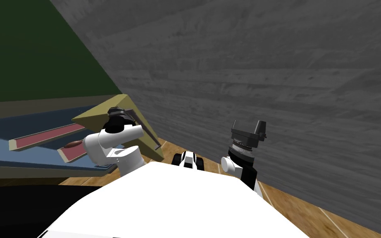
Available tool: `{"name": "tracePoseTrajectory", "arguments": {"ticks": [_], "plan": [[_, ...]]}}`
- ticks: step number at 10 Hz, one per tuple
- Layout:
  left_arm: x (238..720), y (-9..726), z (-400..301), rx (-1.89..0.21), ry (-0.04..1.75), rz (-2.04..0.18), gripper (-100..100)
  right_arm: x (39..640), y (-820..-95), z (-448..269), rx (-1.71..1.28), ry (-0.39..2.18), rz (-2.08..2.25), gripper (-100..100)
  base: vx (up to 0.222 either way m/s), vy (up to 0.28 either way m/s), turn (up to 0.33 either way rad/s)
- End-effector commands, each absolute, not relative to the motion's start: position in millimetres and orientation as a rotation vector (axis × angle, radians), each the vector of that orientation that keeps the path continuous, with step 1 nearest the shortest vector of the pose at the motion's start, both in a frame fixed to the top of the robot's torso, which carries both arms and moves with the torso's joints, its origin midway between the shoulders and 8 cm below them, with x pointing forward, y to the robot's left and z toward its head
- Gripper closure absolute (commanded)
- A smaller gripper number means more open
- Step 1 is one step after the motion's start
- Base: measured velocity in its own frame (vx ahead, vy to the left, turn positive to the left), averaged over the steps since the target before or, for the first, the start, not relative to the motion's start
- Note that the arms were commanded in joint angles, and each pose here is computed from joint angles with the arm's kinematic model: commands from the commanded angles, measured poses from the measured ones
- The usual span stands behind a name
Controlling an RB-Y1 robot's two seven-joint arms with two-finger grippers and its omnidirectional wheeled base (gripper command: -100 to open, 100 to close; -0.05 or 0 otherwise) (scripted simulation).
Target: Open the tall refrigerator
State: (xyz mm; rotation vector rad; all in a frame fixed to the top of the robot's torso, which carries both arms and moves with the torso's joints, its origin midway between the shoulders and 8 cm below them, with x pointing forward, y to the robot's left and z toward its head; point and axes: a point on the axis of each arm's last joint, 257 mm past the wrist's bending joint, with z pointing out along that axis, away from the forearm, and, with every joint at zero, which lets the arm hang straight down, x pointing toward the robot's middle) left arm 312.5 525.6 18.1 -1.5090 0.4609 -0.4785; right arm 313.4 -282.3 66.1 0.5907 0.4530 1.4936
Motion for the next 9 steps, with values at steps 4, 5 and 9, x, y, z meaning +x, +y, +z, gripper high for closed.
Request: {"name": "tracePoseTrajectory", "arguments": {"ticks": [4, 5, 9], "plan": [[306, 541, 38, -1.517, 0.421, -0.417, -100, 314, -282, 66, 0.590, 0.453, 1.494, 0, -0.100, 0.033, -0.168], [304, 545, 44, -1.520, 0.408, -0.402, -100, 314, -282, 66, 0.590, 0.453, 1.494, 0, -0.051, 0.027, -0.073], [291, 559, 66, -1.532, 0.340, -0.351, -100, 314, -282, 66, 0.590, 0.453, 1.494, 0, -0.073, 0.002, -0.196]]}}
